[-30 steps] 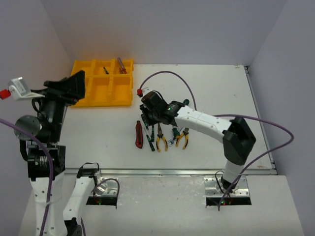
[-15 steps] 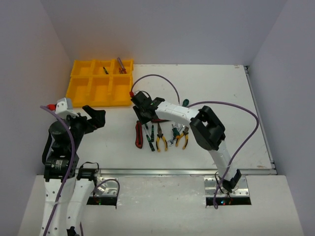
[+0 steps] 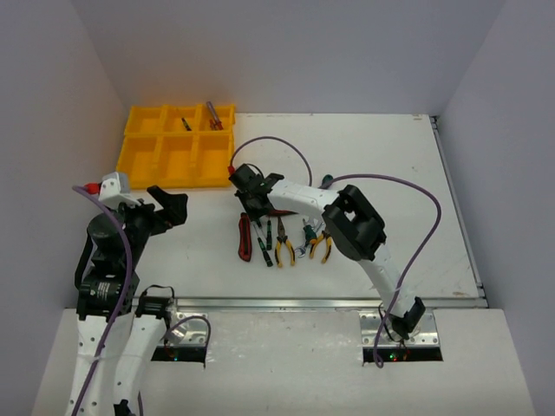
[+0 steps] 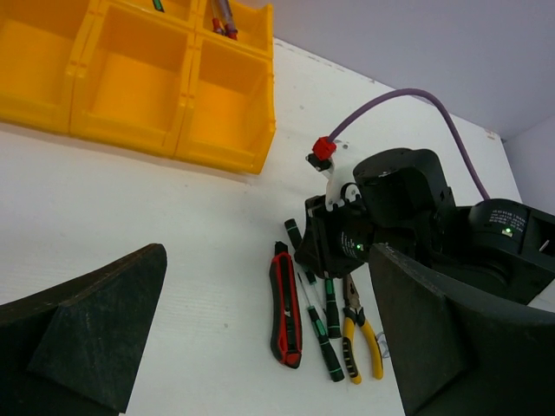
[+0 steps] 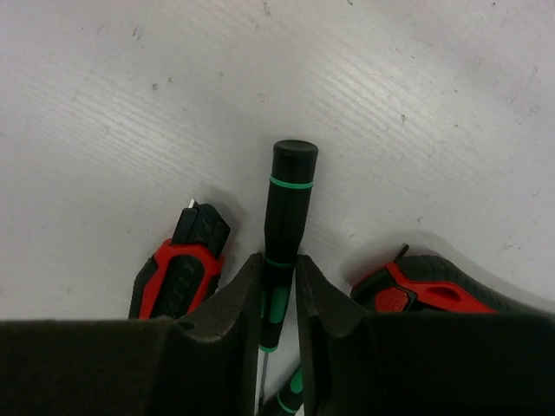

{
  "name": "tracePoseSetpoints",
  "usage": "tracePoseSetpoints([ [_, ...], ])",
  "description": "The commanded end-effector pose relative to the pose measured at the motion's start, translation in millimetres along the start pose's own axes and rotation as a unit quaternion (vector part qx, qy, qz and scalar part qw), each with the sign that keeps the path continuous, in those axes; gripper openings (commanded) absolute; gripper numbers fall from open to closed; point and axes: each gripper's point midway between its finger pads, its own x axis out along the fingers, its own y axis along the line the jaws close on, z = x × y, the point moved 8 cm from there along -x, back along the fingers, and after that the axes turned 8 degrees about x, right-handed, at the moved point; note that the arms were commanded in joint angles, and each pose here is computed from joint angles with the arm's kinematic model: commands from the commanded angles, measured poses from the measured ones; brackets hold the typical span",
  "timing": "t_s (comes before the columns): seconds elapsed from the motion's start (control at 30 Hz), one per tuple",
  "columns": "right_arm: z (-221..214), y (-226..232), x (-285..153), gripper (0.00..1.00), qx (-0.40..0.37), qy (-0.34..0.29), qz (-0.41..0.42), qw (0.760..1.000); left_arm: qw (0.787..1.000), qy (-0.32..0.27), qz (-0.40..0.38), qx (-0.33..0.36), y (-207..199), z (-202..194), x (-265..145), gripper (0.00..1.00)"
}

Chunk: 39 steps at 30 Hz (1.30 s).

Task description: Sort the tools into containers

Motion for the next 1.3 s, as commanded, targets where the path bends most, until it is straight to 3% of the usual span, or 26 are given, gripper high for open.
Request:
tracePoseSetpoints([
  [0.0,13,-1,-2,0.08,0.009,-0.018,-0.002,1.0,1.0,-0.015,-0.017,0.01,-4,6,2,1.0],
  [0.03,16,-1,-4,0.0,0.009,-0.022,-0.003,1.0,1.0,-0.014,-0.02,0.01,-5,6,3,1.0],
  [0.2,41,-1,-61,0.0,0.018,-0.086,0.022,0.996,0.999,0.003,-0.046,0.002,-11,7,9,1.0],
  [0.33,56,-6,-129,0.0,0.01,-0.157,0.066,0.985,0.992,0.021,-0.119,-0.029,-27,4,21,1.0],
  [0.47,42,-16,-175,0.0,-0.003,-0.194,0.114,0.974,0.945,0.03,-0.319,-0.064,-60,-3,18,1.0],
  [0.53,29,-15,-212,0.0,-0.017,-0.219,0.19,0.957,0.903,0.004,-0.419,-0.093,-73,-3,15,1.0],
  [0.6,2,-13,-223,0.0,-0.03,-0.215,0.262,0.94,0.876,-0.012,-0.471,-0.106,-79,-5,10,1.0],
  [0.63,-4,-9,-245,0.0,-0.039,-0.233,0.317,0.919,0.861,-0.028,-0.496,-0.108,-83,-4,6,1.0],
  [0.73,-22,-8,-263,0.0,-0.044,-0.25,0.386,0.887,0.847,-0.034,-0.52,-0.104,-94,-3,5,0.99],
  [0.8,-31,-8,-277,0.0,-0.043,-0.269,0.425,0.863,0.843,-0.021,-0.525,-0.114,-107,-5,13,0.93],
  [0.93,-37,-7,-293,0.0,-0.052,-0.275,0.457,0.844,0.837,-0.006,-0.532,-0.13,-121,-17,19,0.82],
  [1.0,-38,-6,-295,0.0,-0.057,-0.274,0.464,0.84,0.828,-0.004,-0.544,-0.134,-130,-18,17,0.79],
  [1.13,-39,-8,-298,0.0,-0.051,-0.281,0.459,0.841,0.817,0.012,-0.56,-0.136,-145,-22,20,0.62],
  [1.2,-38,-9,-300,0.0,-0.05,-0.29,0.459,0.838,0.814,0.022,-0.565,-0.131,-153,-25,21,0.48],
  [1.27,-38,-10,-301,0.0,-0.048,-0.293,0.457,0.838,0.816,0.03,-0.562,-0.129,-156,-29,23,0.43],
])
